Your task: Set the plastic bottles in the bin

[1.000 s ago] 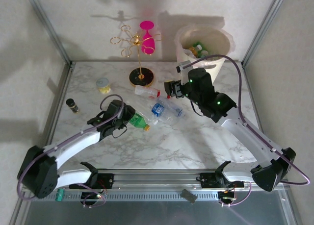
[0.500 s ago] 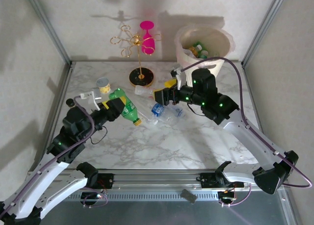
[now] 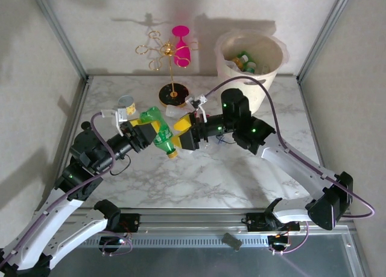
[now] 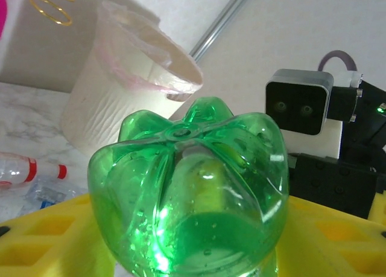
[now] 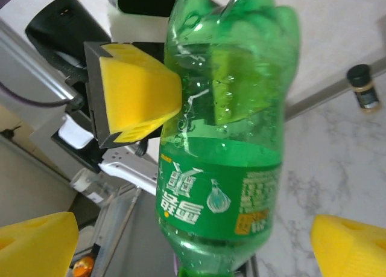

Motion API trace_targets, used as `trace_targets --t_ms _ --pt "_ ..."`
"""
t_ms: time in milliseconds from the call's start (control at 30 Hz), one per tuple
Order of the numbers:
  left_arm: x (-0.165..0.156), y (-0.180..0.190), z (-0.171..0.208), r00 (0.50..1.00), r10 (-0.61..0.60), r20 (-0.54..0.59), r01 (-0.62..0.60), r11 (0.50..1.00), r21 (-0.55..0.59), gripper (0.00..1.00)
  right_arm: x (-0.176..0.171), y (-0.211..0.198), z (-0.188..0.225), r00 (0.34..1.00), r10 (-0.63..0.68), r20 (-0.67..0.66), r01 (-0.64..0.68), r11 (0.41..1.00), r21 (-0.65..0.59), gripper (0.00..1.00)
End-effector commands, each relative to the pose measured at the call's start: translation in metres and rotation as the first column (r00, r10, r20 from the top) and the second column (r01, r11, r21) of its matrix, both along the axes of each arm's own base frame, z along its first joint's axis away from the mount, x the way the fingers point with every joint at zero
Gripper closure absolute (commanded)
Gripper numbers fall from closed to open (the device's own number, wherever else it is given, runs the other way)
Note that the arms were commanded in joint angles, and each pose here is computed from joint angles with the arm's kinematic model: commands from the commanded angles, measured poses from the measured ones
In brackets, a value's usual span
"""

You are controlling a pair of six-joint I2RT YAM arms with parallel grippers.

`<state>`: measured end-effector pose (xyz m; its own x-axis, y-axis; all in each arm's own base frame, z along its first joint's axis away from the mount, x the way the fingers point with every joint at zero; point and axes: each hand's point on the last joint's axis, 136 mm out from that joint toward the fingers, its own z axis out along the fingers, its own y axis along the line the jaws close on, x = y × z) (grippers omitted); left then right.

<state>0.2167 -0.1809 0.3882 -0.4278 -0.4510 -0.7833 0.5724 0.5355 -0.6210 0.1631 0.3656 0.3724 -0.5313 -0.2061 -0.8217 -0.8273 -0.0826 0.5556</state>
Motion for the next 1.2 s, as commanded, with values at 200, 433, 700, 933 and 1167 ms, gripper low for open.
trace_targets --t_ms 200,433,700,933,1167 --pt "-0.015 -0.006 0.031 0.993 -0.066 0.097 0.07 0.997 -0.04 0.39 -0.009 0.023 0.005 0.996 0.083 -0.017 -0.082 0.996 0.037 0.07" --pt "-0.014 -0.008 0.024 0.994 -0.076 0.077 0.08 0.996 -0.047 0.4 -0.012 0.023 0.009 0.994 0.102 -0.038 -0.099 0.992 0.075 0.18" --pt "-0.017 -0.011 0.027 0.992 -0.09 0.089 0.095 0.994 -0.054 0.4 -0.011 0.025 0.009 0.991 0.11 -0.074 -0.102 0.99 0.101 0.34" --pt "-0.018 -0.005 0.031 0.994 -0.061 0.092 0.067 0.996 -0.064 0.13 -0.006 0.025 0.004 0.996 0.071 -0.059 -0.066 0.994 0.082 0.44" --pt "-0.018 0.034 0.047 0.98 0.138 0.142 -0.122 0.986 -0.111 0.0 0.038 0.003 0.005 0.985 -0.172 -0.009 0.173 0.984 0.037 0.53"
